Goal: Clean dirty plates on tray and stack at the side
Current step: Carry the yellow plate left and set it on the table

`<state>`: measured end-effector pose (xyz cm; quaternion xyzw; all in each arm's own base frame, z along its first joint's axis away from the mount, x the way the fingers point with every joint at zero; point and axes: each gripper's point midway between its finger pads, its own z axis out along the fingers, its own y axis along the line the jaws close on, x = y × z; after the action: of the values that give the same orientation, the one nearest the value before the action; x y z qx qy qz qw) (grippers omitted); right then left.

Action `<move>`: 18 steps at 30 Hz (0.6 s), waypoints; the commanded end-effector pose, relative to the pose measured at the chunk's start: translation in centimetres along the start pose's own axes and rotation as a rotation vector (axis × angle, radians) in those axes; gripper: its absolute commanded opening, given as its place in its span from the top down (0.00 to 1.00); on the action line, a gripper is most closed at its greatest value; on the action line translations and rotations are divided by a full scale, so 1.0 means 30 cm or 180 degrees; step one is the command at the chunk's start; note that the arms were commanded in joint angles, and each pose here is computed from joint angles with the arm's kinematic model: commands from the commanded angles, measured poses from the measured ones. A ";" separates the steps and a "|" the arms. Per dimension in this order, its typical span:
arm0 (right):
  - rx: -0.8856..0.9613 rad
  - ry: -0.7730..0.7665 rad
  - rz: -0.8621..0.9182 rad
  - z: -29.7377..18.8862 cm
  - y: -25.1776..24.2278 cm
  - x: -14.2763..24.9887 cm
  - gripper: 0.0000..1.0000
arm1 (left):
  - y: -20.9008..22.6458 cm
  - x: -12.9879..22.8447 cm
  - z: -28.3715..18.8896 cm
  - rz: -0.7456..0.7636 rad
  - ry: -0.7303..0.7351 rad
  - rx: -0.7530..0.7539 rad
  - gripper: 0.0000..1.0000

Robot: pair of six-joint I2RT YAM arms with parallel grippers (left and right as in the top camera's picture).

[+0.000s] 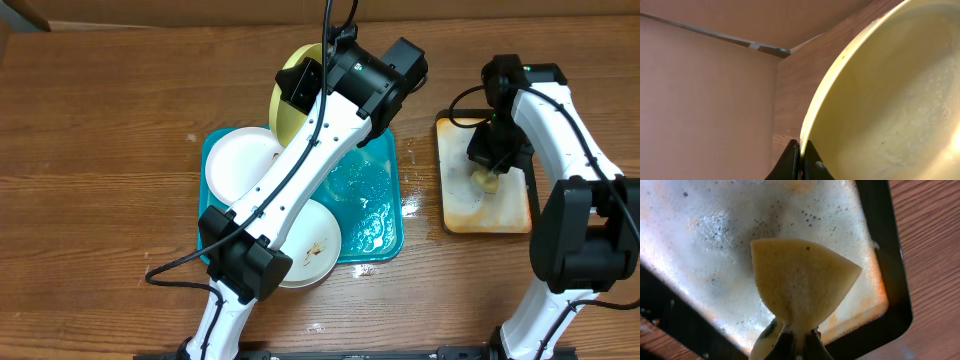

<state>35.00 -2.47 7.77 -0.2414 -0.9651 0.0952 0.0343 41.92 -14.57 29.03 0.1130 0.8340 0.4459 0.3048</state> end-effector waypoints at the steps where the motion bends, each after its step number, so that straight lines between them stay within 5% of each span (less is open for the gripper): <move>1: -0.0032 -0.0052 0.0099 -0.021 -0.041 -0.013 0.96 | 0.029 -0.018 -0.018 -0.0174 -0.0091 -0.0094 0.96; 18: -0.0133 0.0002 0.0092 -0.017 -0.045 -0.015 0.96 | 0.015 -0.026 -0.050 -0.0166 -0.0169 -0.0087 0.96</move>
<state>34.85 -3.91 7.69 -0.2581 -0.9619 0.0808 0.0403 41.59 -15.51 29.19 0.1151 0.8310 0.4430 0.3160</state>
